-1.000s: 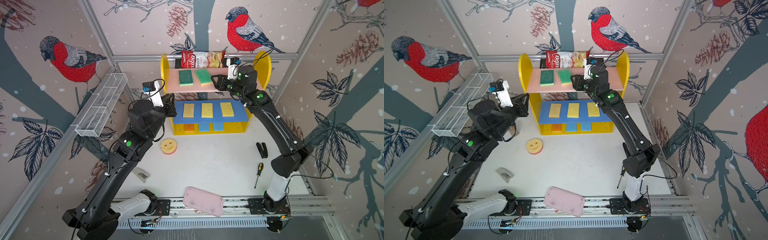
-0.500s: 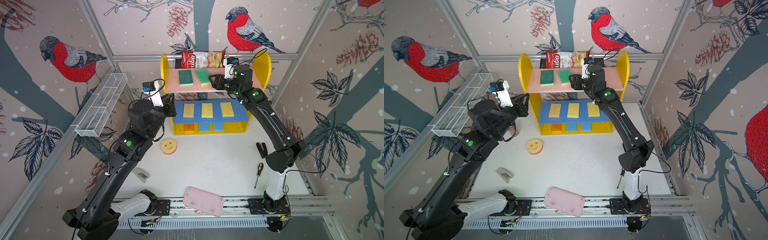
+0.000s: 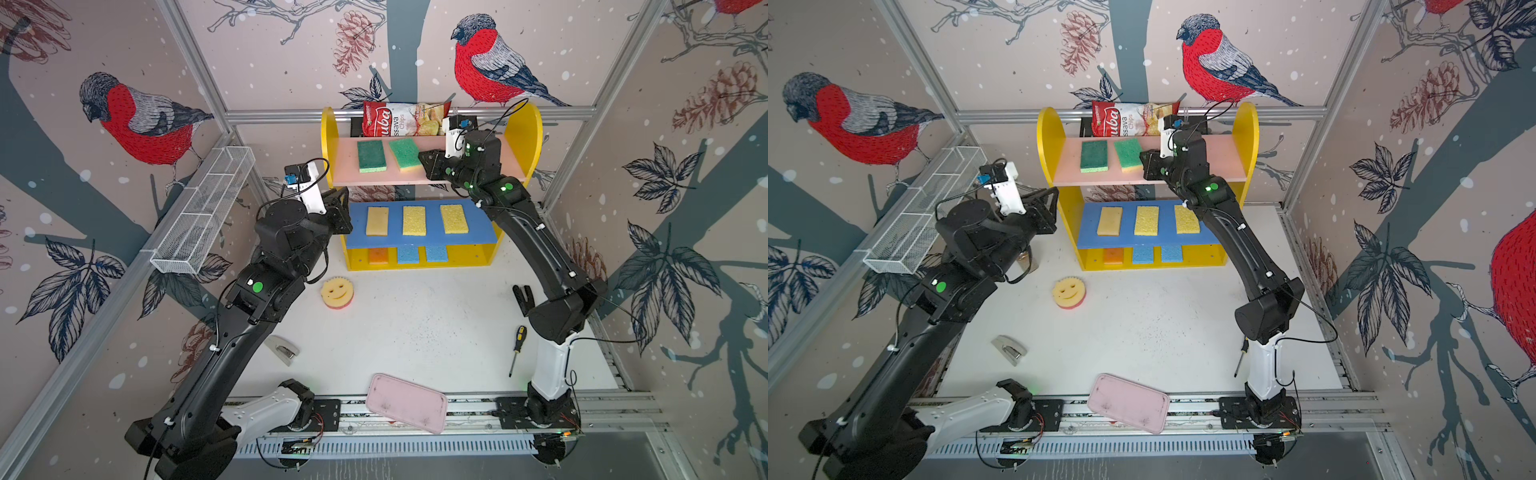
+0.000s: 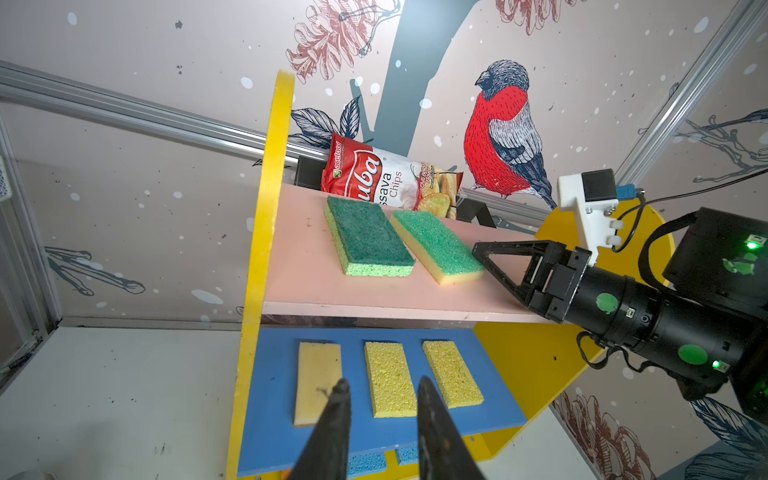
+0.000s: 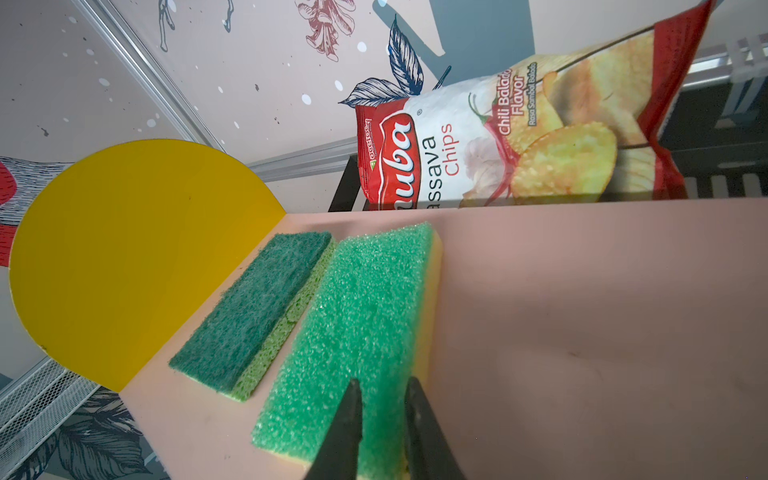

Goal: Place and organize the cleaning sponges onto the shelf
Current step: 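Nudge the foam sponge straight on the pink shelf with the right gripper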

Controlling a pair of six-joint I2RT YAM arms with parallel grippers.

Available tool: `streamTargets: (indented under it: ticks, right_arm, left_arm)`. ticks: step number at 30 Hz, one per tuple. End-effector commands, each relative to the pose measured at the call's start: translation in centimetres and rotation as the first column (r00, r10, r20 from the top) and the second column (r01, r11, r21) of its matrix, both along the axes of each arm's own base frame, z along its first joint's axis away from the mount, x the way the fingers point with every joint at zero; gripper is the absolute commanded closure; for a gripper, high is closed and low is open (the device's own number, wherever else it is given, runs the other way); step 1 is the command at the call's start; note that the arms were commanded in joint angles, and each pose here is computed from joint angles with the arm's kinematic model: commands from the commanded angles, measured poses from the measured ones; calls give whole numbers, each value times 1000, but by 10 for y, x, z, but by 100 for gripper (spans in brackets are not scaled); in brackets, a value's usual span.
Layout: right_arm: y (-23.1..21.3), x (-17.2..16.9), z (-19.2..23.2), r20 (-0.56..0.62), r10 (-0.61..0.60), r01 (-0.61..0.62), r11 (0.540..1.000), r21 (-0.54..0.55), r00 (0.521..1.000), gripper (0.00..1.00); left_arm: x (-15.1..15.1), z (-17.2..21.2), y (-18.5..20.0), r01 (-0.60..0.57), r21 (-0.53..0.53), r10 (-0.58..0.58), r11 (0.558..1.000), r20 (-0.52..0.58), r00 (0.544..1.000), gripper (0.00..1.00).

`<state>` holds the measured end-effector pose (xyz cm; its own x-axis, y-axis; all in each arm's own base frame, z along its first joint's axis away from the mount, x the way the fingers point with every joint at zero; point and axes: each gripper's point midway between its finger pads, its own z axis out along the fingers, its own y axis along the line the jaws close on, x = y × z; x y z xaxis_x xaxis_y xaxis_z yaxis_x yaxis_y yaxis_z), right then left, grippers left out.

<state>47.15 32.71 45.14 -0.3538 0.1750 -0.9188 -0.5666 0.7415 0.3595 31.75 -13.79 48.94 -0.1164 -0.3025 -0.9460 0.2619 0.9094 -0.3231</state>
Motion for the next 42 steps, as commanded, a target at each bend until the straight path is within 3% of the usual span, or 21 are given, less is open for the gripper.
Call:
streamTargets:
  ticks: [1, 9, 25, 31, 42]
  right_arm:
    - [3, -6, -11, -59, 15, -15, 1000, 0, 998, 84]
    - [-1, -17, -2, -35, 0, 0, 1000, 4, 999, 90]
    - [-8, -17, 1, -20, -31, 31, 1000, 0, 999, 91]
    - [-11, -16, 3, -12, -40, 40, 999, 4, 999, 73]
    - [-19, -19, 30, 27, -38, 37, 998, 51, 999, 65]
  left_arm:
    - [0, 5, 1, 1, -3, 0, 1000, 19, 1000, 72]
    - [0, 4, 1, 0, -6, 0, 1000, 16, 1000, 72]
    - [3, 0, 1, -2, -6, 2, 1000, 6, 1000, 71]
    - [4, -3, 1, -6, -3, 6, 1000, 3, 1000, 70]
    - [7, -2, 0, -2, -3, 2, 1000, 4, 1000, 70]
